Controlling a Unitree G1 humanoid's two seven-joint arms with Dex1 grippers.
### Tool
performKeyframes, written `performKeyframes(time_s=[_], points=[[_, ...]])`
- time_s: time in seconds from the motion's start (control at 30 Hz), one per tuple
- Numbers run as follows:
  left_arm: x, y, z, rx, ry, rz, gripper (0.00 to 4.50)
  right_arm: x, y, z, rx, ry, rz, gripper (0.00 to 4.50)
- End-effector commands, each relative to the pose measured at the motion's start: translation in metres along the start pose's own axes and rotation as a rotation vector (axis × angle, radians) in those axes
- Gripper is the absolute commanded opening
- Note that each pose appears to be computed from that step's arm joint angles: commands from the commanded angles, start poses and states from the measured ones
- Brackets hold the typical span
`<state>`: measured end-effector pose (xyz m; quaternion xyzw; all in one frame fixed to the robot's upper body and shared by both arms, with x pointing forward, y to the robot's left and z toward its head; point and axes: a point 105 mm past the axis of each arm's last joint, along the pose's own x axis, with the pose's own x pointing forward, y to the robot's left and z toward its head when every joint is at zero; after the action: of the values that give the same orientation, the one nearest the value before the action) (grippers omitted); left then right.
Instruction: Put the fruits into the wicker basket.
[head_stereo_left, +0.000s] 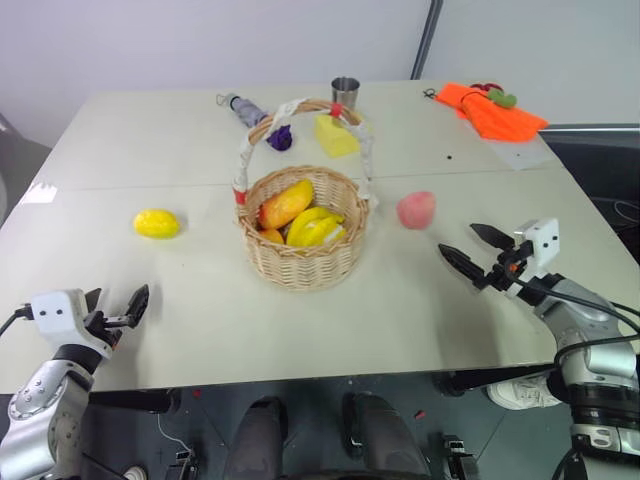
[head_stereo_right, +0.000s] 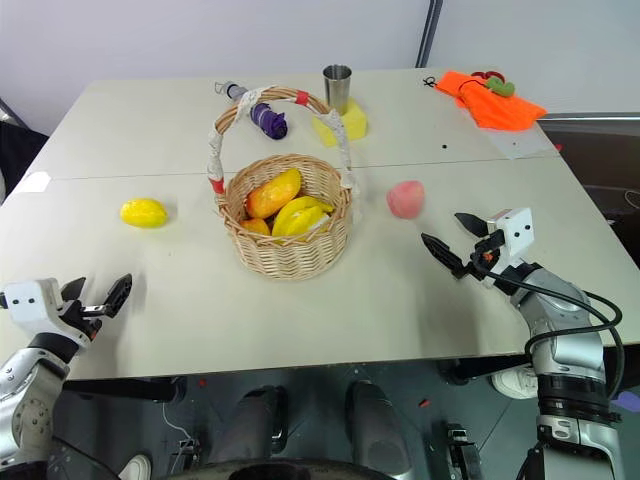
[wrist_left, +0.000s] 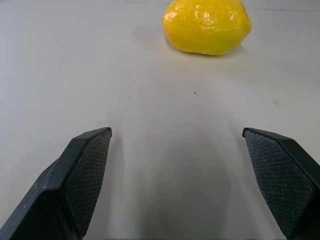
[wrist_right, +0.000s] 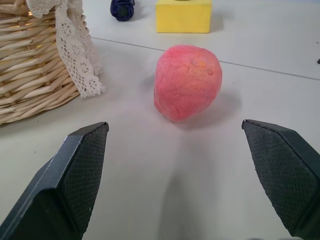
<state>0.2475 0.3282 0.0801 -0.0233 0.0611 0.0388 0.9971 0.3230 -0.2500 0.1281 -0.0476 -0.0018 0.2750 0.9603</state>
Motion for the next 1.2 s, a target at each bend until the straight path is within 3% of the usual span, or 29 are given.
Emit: performKeyframes(time_s=[0.03, 0.3, 0.5, 0.77, 0.87, 1.2], points=[[-0.003, 0.001, 0.014, 0.031, -0.034, -0.013, 4.5, 0.001, -0.002, 0.014, -0.032, -0.045, 0.0, 4.45], [0.007, -0.009, 0.03, 0.01, -0.07, -0.058, 4.5, 0.001, 0.003, 0.021, -0.052, -0.062, 0.019, 4.45], [0.019, -0.018, 0.051, 0.03, -0.101, -0.11, 4.5, 0.007, 0.013, 0.042, -0.088, -0.1, 0.083, 4.45], [0.043, -0.025, 0.082, 0.165, -0.11, -0.138, 4.5, -0.002, 0.053, 0.062, -0.083, -0.074, 0.292, 4.45], [0.048, -0.035, 0.091, 0.256, -0.101, -0.236, 4.5, -0.004, 0.067, 0.069, -0.073, -0.061, 0.365, 4.45], [0.089, -0.015, 0.1, 0.539, 0.154, -0.472, 4.5, 0.005, 0.122, 0.095, -0.092, -0.067, 0.605, 4.45]])
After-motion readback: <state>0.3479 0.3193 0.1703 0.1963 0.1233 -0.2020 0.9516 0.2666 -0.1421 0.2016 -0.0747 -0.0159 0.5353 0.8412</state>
